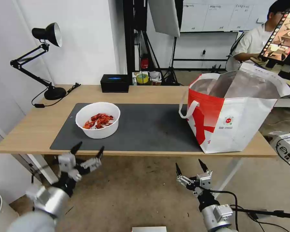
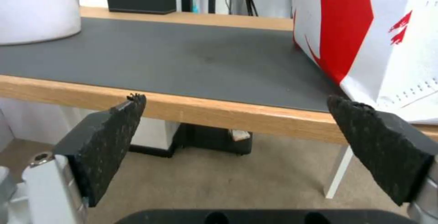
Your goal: Pick up the trash from the table and place it into the takeout bag.
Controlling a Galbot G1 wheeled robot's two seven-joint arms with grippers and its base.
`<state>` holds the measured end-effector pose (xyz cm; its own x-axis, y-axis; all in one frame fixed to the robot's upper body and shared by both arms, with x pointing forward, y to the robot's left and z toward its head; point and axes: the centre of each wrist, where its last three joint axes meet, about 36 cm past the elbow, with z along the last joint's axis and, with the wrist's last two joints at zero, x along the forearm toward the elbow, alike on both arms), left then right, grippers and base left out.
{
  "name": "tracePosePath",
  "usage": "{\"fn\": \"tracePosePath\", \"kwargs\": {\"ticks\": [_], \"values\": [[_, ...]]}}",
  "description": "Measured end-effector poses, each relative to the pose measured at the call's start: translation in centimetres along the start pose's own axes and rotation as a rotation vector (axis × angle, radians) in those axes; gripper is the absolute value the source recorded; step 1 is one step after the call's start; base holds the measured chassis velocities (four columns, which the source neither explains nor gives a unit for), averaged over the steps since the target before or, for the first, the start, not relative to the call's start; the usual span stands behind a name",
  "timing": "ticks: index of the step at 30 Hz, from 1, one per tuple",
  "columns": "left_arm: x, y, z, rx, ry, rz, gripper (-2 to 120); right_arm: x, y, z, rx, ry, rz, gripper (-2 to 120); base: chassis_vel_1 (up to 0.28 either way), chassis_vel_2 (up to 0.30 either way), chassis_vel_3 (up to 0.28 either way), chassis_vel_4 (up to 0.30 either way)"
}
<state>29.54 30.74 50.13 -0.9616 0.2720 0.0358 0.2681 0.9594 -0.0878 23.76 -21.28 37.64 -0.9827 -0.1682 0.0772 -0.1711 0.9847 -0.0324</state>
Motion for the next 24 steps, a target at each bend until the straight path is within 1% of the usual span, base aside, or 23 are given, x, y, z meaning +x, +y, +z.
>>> {"fn": "tracePosePath", "kwargs": {"ticks": [1,2,4,5,7,8,9,11,12,15,16,18,19,22,23,24], "values": [[-0.9,0.3,-0.7,0.001,0.000,0.001,100,0.0,0.0,0.0,0.000,0.000,0.000,100,0.000,0.000,0.000,0.000],[-0.9,0.3,-0.7,0.001,0.000,0.001,100,0.0,0.0,0.0,0.000,0.000,0.000,100,0.000,0.000,0.000,0.000],[-2.7,1.3,-1.7,-0.004,0.006,-0.001,100,0.0,0.0,0.0,0.000,0.000,0.000,100,0.000,0.000,0.000,0.000],[-2.7,1.3,-1.7,-0.004,0.006,-0.001,100,0.0,0.0,0.0,0.000,0.000,0.000,100,0.000,0.000,0.000,0.000],[-4.0,2.1,-2.3,-0.010,0.014,-0.002,100,0.0,0.0,0.0,0.000,-0.001,0.000,100,0.000,0.000,0.000,0.000],[-4.7,2.9,-2.6,-0.022,0.026,-0.008,100,0.0,0.0,0.0,0.000,-0.001,0.000,100,0.000,0.000,0.000,0.000],[-4.7,2.9,-2.6,-0.022,0.026,-0.008,100,0.0,0.0,0.0,0.000,-0.001,0.000,100,0.000,0.000,0.000,0.000],[-5.6,3.9,-2.9,-0.027,0.050,-0.020,100,0.0,0.0,0.0,0.000,-0.001,0.000,100,0.000,0.000,0.000,0.000],[-5.6,3.9,-2.9,-0.027,0.050,-0.020,100,0.0,0.0,0.0,0.000,-0.001,0.000,100,0.000,0.000,0.000,0.000],[-8.1,6.0,-3.8,-0.038,0.079,-0.038,100,0.0,0.0,0.0,0.000,-0.001,0.000,100,0.000,0.000,0.000,0.000],[-8.1,6.0,-3.8,-0.038,0.079,-0.038,100,0.0,0.0,0.0,0.000,-0.001,0.000,100,0.000,0.000,0.000,0.000],[-9.0,7.2,-4.7,-0.025,0.099,-0.053,100,0.0,0.0,0.0,-0.001,-0.001,0.000,100,0.000,0.000,0.000,0.000],[-9.0,7.2,-4.7,-0.025,0.099,-0.053,100,0.0,0.0,0.0,-0.001,-0.001,0.000,100,0.000,0.000,0.000,0.000],[-9.6,8.7,-5.7,-0.008,0.149,-0.124,100,0.0,0.0,-0.1,-0.001,-0.002,0.000,100,0.000,0.000,0.000,0.000],[-9.6,8.7,-5.7,-0.008,0.149,-0.124,100,0.0,0.0,-0.1,-0.001,-0.002,0.000,100,0.000,0.000,0.000,0.000],[-10.0,9.2,-6.0,0.006,0.179,-0.145,100,0.0,0.0,-0.1,-0.001,-0.002,0.000,100,0.000,0.000,0.000,0.000]]}}
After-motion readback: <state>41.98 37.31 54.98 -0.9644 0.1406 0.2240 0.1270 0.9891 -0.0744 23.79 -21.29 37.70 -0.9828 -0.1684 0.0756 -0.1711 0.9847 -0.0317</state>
